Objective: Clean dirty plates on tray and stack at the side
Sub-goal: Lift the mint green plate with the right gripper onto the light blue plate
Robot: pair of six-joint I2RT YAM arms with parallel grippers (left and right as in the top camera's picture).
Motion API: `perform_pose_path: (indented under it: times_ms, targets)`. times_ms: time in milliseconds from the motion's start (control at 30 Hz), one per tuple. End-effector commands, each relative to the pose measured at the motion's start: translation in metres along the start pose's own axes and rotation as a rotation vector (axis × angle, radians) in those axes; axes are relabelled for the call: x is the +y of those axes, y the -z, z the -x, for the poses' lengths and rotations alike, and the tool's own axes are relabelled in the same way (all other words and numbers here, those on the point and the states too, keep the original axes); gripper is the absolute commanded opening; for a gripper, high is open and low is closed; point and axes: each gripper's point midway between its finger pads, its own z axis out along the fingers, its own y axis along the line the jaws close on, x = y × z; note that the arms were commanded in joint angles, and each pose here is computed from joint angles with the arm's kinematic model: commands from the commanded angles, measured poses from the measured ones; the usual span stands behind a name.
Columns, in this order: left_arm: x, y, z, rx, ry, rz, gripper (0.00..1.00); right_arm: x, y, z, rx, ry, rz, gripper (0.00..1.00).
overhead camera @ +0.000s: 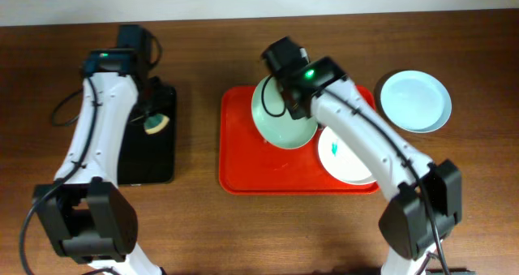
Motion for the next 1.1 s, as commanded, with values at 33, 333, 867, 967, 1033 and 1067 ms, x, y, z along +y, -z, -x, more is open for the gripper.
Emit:
perform_pose_path:
  times_ms: [33, 333, 867, 967, 1033, 1067]
  targets:
    - [0.028, 0.001, 0.004, 0.027, 0.078, 0.004, 0.00, -0.040, 0.058, 0.018, -0.125, 0.184, -0.467, 0.04]
    - [0.039, 0.000, 0.003, 0.043, 0.098, 0.018, 0.00, -0.021, 0.153, 0.034, -0.244, 0.501, -0.912, 0.04]
    - [0.038, 0.000, 0.004, 0.040, 0.097, 0.017, 0.00, 0.051, 0.005, 0.008, -0.032, 0.078, 0.341, 0.04]
    - [0.038, 0.000, 0.004, 0.040, 0.097, 0.017, 0.00, 0.012, -0.017, 0.010, -0.001, -0.134, 0.593, 0.04]
    - [0.038, 0.000, 0.004, 0.040, 0.097, 0.016, 0.00, -0.028, -0.033, 0.003, 0.015, -0.275, 0.674, 0.04]
    - [0.038, 0.000, 0.004, 0.040, 0.097, 0.016, 0.00, -0.054, -0.044, -0.004, 0.027, -0.352, 0.684, 0.04]
